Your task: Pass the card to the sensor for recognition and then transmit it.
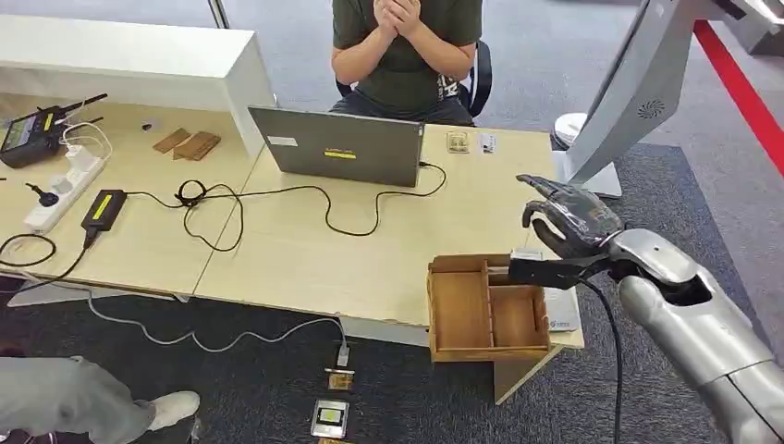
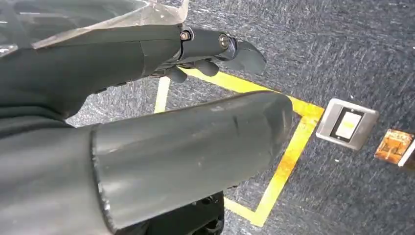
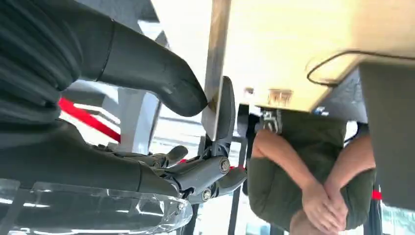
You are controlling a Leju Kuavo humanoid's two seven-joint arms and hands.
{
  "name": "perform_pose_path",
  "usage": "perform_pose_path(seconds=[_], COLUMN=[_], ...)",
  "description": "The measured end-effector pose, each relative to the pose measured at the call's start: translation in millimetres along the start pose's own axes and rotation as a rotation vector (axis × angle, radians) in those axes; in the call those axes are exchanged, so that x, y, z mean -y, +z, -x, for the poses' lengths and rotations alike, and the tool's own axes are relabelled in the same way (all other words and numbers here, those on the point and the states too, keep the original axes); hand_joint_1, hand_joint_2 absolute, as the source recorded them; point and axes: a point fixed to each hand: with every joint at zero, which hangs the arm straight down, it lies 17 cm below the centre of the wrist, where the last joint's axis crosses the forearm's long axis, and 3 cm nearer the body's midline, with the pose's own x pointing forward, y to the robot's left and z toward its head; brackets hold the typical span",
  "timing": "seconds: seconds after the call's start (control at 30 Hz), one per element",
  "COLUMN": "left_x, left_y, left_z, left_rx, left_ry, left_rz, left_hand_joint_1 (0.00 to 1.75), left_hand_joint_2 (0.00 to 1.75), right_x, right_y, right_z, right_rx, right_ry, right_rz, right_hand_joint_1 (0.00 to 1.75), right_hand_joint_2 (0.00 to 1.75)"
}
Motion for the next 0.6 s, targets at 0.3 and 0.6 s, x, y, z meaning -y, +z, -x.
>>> perform_pose_path(seconds=[0.3,0.6], left_x=[6,10], left_y=[1,2], left_z=[0,1], left_rx=[0.011,0.008], left_ry=[-0.019,-0.012], left_rz=[0.017,0.022], left_hand_joint_1=[0.0,0.0], left_hand_joint_2=[0.0,0.0], right_x=[27,55], right_y=[2,-4], right_z=[7,8], right_rx=[-0.001,0.005], right_ry=[0.048,0.095], right_rz=[0.033,0.07], right_hand_joint_1=[1.75,1.75], right_hand_joint_2=[1.75,1.75])
